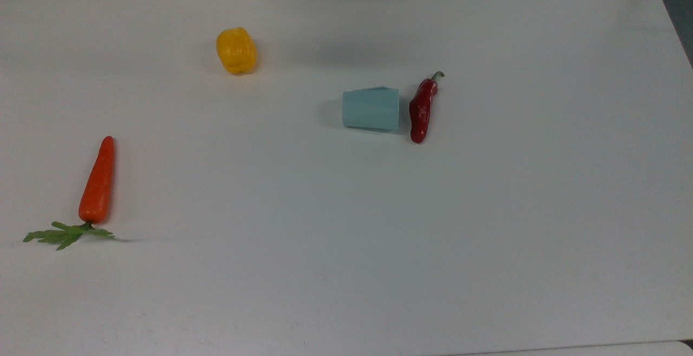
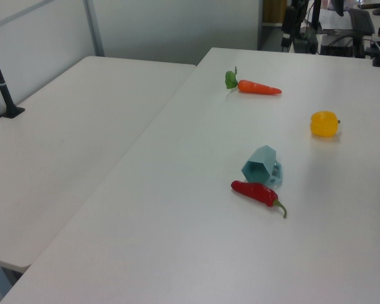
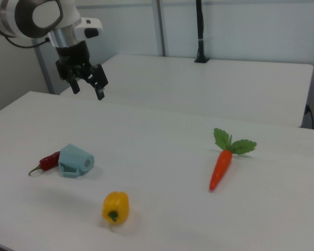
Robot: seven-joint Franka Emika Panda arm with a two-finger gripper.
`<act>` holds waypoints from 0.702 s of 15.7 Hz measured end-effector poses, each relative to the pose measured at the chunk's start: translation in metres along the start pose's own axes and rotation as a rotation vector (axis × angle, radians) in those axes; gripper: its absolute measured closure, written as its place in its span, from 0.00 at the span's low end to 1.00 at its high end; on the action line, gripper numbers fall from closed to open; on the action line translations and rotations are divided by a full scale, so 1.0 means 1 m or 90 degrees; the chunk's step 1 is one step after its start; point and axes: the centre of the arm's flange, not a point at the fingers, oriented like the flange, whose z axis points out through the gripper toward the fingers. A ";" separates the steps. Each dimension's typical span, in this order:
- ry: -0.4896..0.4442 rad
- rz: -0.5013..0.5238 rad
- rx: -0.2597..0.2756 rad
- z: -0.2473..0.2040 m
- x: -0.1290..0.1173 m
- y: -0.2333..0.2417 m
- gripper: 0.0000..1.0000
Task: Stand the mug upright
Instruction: 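Move the open gripper toward the tipped light-blue mug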
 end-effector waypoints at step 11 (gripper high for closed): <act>-0.027 -0.018 -0.193 0.088 0.002 -0.154 0.00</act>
